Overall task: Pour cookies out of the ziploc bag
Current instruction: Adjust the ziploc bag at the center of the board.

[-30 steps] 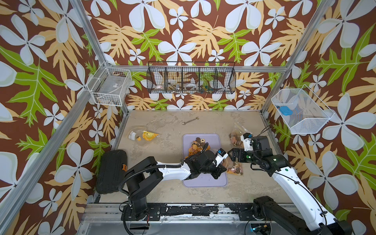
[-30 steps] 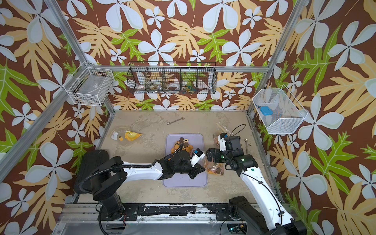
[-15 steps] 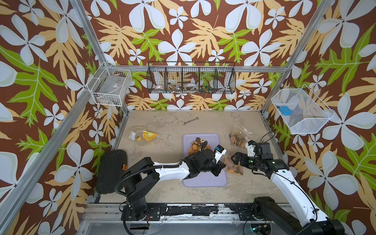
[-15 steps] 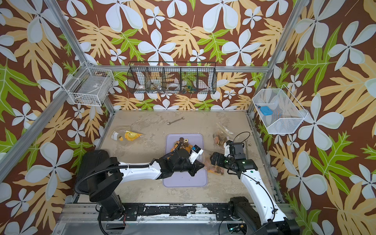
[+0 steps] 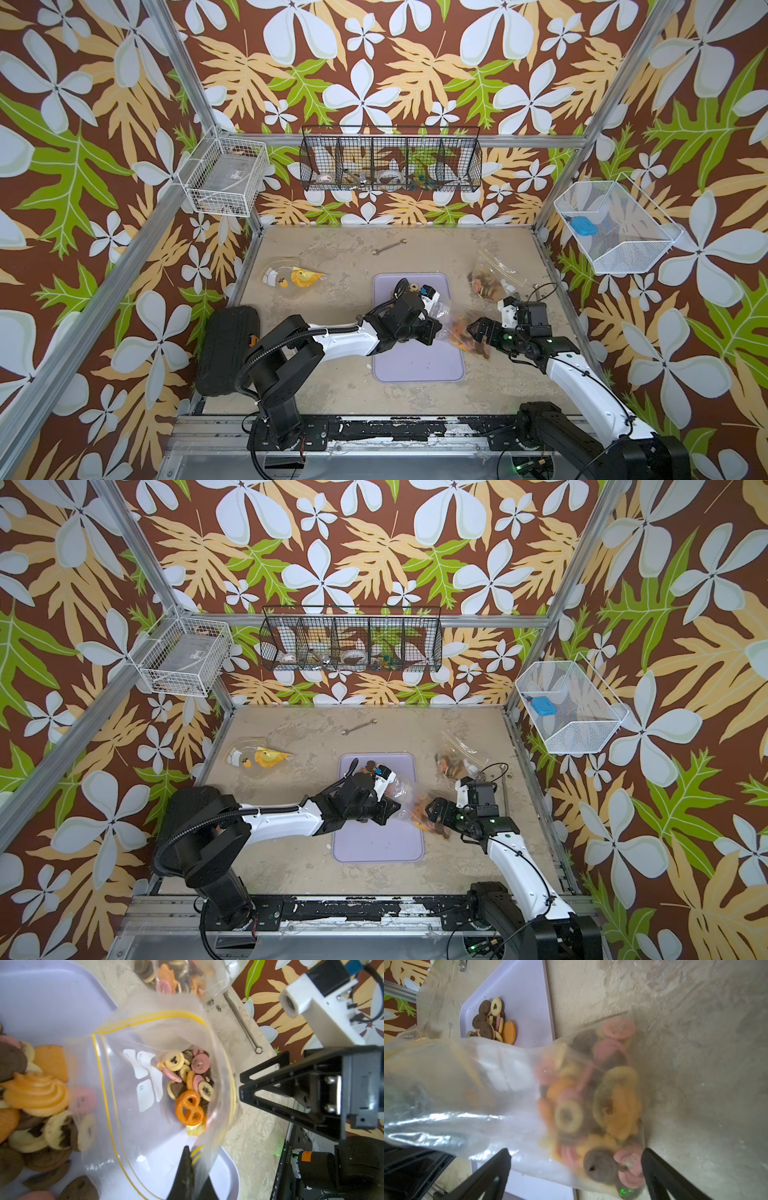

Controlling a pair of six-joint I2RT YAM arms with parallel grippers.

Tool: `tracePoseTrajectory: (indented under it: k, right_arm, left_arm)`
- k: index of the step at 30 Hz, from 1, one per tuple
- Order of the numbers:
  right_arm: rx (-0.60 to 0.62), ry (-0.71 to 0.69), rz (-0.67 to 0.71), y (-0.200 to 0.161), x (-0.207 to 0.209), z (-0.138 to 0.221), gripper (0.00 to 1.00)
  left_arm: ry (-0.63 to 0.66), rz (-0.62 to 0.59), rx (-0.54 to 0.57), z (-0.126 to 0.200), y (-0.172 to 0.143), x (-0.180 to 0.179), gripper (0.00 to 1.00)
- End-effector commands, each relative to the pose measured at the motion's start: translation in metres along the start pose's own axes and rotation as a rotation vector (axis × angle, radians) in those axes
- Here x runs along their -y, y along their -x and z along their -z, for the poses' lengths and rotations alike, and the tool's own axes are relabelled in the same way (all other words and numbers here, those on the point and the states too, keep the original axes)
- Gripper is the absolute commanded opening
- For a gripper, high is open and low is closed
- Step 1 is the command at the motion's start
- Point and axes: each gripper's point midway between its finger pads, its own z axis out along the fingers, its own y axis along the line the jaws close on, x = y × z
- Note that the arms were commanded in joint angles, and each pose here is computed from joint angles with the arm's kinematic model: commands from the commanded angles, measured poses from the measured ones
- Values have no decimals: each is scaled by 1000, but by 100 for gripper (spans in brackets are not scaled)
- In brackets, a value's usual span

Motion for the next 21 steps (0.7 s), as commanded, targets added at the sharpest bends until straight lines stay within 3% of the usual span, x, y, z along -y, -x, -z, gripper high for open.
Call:
tracePoseTrajectory:
  k: [1,13,21]
  right_arm:
    - [41,34,4,9,-6,1,100]
    - [24,104,-35,-15,2,-13,100]
    - [-35,256,-58,-28,-16,-21,100]
  left_arm:
    - [-2,39,-7,1,-1,-7,0]
    - [-32,84,8,8,7,-10,0]
    - [-41,99,6,6,11,-11,0]
